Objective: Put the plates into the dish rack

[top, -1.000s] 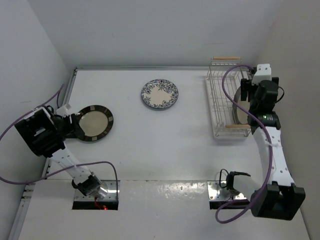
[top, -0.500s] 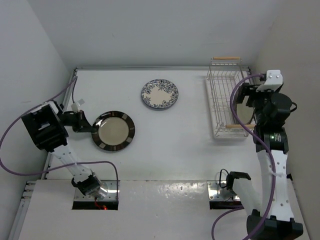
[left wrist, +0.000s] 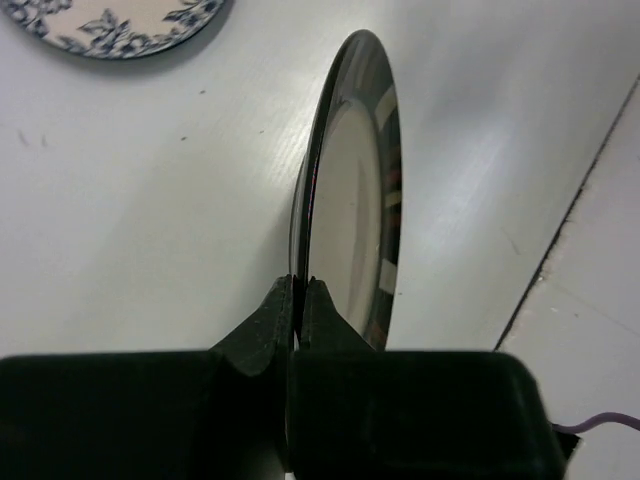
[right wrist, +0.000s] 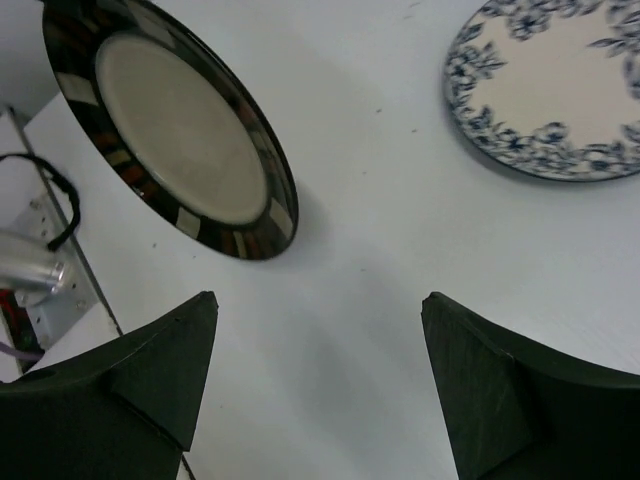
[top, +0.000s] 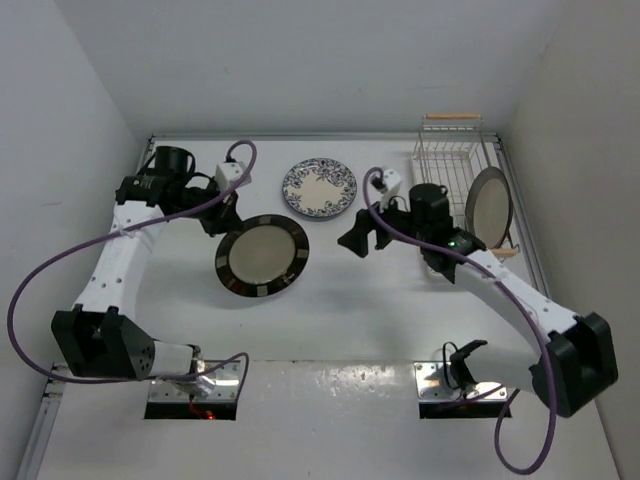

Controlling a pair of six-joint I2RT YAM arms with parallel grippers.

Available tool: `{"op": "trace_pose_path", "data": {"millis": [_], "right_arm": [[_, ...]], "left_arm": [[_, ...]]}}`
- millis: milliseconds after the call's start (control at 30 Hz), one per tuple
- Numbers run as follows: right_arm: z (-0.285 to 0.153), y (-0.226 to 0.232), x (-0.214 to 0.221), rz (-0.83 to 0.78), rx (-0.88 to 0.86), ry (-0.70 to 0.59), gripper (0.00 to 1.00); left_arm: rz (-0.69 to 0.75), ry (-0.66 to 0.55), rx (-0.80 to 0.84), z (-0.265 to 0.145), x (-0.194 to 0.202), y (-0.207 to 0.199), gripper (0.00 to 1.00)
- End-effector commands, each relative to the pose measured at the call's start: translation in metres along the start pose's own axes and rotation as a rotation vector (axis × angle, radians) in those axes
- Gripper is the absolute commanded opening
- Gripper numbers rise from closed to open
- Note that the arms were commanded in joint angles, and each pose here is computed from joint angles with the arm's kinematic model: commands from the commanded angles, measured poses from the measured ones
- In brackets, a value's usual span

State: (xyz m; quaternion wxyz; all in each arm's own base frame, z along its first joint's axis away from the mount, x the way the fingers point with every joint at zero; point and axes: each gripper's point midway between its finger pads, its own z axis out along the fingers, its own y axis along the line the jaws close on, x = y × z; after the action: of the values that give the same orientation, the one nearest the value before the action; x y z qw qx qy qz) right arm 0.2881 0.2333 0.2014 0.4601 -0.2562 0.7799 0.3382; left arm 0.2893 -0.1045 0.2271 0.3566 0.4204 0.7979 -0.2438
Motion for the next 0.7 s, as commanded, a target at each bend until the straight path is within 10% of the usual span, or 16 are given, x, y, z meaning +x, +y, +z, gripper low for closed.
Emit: {"op": "trace_pose_path", "data": {"millis": [0,267,500,667], "right_arm": [[0.031,0.019,-0.016,-0.066,-0.055,-0.068,0.82],[0.097,0.081,0.003,-0.066,-0.253,-0.011,0.77],[0.106,0.092,-0.001,-0.017,-0.234,-0.069,0.0],[0.089,0.069,-0.027,-0.018,-0.11,-0.18,0.0]], "left_arm": [[0.054,-0.066,0.036,-0.005,-0.031,-0.028,0.0],[0.137,-0.088,0.087,-0.002,-0.037,-0.06,0.0],[0.126,-0.136,0.064,-0.016,-0.046,-0.056,0.0],[0.051,-0.163,-0.086,-0.025,-0.053,-0.026,0.02]]}}
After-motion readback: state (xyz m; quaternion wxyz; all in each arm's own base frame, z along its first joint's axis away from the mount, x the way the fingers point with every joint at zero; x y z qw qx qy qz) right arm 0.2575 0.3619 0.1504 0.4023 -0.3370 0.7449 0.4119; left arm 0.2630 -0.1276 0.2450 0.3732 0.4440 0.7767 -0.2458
